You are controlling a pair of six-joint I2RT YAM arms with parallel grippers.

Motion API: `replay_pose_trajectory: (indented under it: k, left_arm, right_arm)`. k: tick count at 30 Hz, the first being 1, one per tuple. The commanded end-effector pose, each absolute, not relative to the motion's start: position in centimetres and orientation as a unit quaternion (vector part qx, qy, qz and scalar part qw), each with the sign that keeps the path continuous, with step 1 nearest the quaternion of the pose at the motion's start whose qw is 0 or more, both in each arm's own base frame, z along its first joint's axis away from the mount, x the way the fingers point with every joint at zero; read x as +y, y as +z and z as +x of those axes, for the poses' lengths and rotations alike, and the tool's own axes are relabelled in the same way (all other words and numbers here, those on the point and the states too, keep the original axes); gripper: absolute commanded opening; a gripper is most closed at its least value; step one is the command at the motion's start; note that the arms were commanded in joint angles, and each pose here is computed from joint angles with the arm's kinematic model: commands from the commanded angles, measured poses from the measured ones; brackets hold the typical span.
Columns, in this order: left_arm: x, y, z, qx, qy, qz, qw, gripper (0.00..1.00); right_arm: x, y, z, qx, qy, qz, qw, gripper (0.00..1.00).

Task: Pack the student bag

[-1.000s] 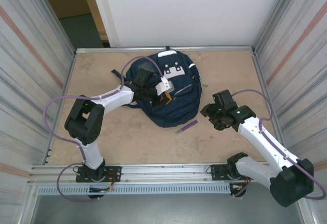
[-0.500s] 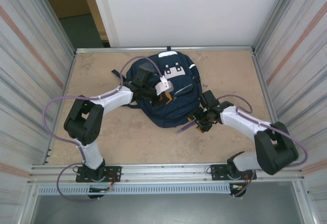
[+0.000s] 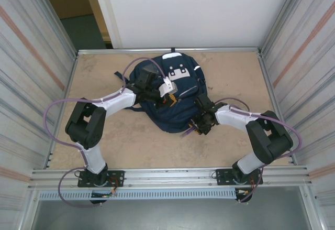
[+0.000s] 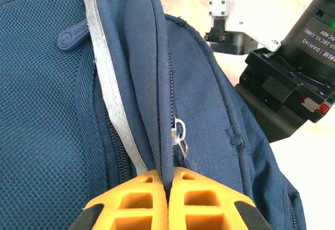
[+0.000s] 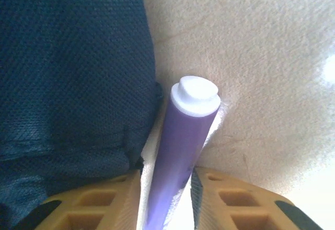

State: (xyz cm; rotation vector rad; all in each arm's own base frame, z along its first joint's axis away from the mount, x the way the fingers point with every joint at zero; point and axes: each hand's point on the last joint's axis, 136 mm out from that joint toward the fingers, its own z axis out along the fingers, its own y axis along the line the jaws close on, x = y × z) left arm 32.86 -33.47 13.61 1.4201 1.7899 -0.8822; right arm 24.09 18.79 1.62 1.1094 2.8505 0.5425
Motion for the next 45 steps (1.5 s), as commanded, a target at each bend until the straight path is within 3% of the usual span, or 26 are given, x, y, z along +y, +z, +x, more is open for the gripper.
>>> replay_pose_trajectory:
  k: [1, 9, 14, 18, 25, 31, 45]
  left_arm:
    - [-34.4, 18.1, 32.4, 0.637, -0.360, 0.557, 0.393, 0.00]
    - [-34.0, 17.8, 32.7, 0.645, -0.341, 0.557, 0.396, 0.00]
    - [-33.9, 17.7, 32.4, 0.643, -0.341, 0.561, 0.395, 0.00]
    - [-33.8, 17.3, 32.3, 0.642, -0.338, 0.566, 0.391, 0.00]
    - [-34.0, 18.0, 31.3, 0.626, -0.357, 0.579, 0.382, 0.00]
    - [-34.4, 19.3, 31.1, 0.612, -0.375, 0.573, 0.396, 0.00]
    - [-34.9, 20.2, 30.4, 0.598, -0.412, 0.560, 0.400, 0.00]
  right_arm:
    - [16.3, -1.0, 23.5, 0.911, 0.110, 0.394, 0.039, 0.26]
    - [12.7, 1.2, 22.2, 0.906, 0.059, 0.410, 0.084, 0.22]
    - [12.6, 0.0, 21.5, 0.908, 0.063, 0.411, 0.052, 0.21]
    - [11.9, 0.8, 21.7, 0.894, 0.079, 0.434, 0.075, 0.14]
    - [11.5, 10.2, 27.1, 0.839, 0.223, 0.462, 0.180, 0.10]
    - [13.0, 16.8, 32.2, 0.809, 0.310, 0.445, 0.225, 0.10]
    - [13.1, 16.7, 38.0, 0.786, 0.306, 0.476, 0.250, 0.06]
